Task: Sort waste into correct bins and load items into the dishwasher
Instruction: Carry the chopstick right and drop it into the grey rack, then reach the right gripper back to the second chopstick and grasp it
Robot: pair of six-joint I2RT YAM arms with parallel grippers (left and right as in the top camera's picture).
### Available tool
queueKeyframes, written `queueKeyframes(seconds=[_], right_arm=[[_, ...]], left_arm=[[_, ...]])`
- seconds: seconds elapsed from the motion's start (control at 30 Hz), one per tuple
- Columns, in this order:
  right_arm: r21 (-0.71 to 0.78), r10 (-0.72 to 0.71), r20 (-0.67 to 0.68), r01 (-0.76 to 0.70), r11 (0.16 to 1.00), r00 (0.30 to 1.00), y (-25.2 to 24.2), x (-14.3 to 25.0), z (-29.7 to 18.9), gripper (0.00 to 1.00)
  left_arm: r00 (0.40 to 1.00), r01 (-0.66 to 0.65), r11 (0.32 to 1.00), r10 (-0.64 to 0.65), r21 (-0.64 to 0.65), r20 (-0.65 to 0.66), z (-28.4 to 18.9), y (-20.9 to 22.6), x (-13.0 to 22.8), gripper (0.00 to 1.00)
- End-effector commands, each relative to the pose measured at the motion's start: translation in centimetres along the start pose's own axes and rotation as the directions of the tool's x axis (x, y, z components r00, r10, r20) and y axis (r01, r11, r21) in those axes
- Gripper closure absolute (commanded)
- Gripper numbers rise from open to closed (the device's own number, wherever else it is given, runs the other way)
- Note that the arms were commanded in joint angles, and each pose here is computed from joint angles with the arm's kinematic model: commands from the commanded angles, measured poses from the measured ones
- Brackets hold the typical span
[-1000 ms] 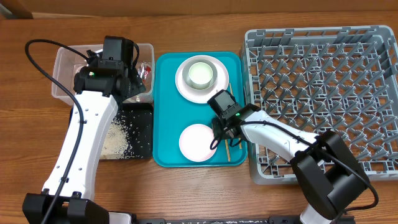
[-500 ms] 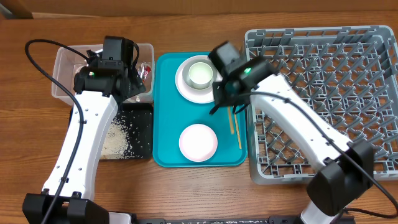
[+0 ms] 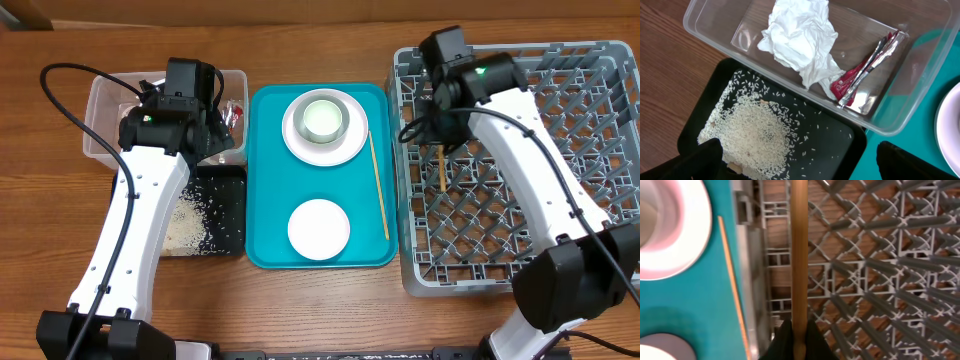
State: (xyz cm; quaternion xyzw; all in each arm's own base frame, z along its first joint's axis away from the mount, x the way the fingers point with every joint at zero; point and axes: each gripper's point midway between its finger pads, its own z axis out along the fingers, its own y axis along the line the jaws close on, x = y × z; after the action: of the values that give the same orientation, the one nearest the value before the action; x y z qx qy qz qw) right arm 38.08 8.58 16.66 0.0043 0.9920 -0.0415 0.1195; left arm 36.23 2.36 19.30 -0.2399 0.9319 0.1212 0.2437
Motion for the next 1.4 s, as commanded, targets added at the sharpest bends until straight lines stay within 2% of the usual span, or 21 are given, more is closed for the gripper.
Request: queueKeyframes(seconds=[0.0,0.2,0.4,0.43,0.5,0.63,0.73,0.8,1.07,1.27,1.37], right_arm=[[0.026,-0.011,-0.027,0.011,1.000,1.000,-1.5,0.7,0.9,0.95],[0.043,-0.049,-0.085,0.053,0.998,0.995,-2.4,2.2,2.7,0.94],[0.043,-0.045,-0.084,0.049,0.998,0.995,-2.4,2.3,3.4,0.93],[0.044,-0.044,-0.087,0.048,0.998,0.995,-2.5,2.4,3.5,0.90],[0.046,-0.045,-0.096,0.050,0.998,0.994,-2.5,2.7,3.7,0.74],[0.049,-0.047,-0.117,0.053,0.997,0.992,-2.6,3.3,4.0,0.51],[0.050,-0.045,-0.124,0.052,0.997,0.991,-2.6,3.5,4.1,0.44],[0.031,-0.040,-0.125,0.044,0.999,0.991,-2.2,3.5,4.1,0.44],[-0.315,-0.045,-0.143,-0.002,0.949,0.989,3.8,3.6,3.2,0.43],[-0.569,-0.075,-0.163,-0.031,0.822,0.984,8.5,3.9,0.9,0.43],[-0.631,-0.110,-0.172,-0.024,0.775,0.979,10.4,4.5,-0.1,0.43]], left_arm=[[1.000,-0.004,1.000,0.004,-0.009,0.023,-0.4,0.3,-0.6,0.00],[1.000,-0.004,1.000,0.005,-0.009,0.023,-0.4,0.3,-0.6,0.00],[1.000,-0.004,1.000,0.005,-0.009,0.023,-0.4,0.3,-0.6,0.00],[1.000,-0.004,1.000,0.005,-0.009,0.023,-0.4,0.3,-0.6,0.00],[1.000,-0.004,1.000,0.005,-0.009,0.023,-0.4,0.3,-0.6,0.00],[1.000,-0.004,1.000,0.005,-0.009,0.023,-0.4,0.3,-0.6,0.00],[1.000,-0.004,1.000,0.005,-0.009,0.023,-0.4,0.3,-0.6,0.00],[1.000,-0.004,1.000,0.005,-0.009,0.023,-0.4,0.3,-0.6,0.00],[1.000,-0.004,1.000,0.005,-0.009,0.023,-0.4,0.3,-0.6,0.00],[1.000,-0.004,1.000,0.005,-0.009,0.023,-0.4,0.3,-0.6,0.00],[1.000,-0.004,1.000,0.005,-0.009,0.023,-0.4,0.3,-0.6,0.00]])
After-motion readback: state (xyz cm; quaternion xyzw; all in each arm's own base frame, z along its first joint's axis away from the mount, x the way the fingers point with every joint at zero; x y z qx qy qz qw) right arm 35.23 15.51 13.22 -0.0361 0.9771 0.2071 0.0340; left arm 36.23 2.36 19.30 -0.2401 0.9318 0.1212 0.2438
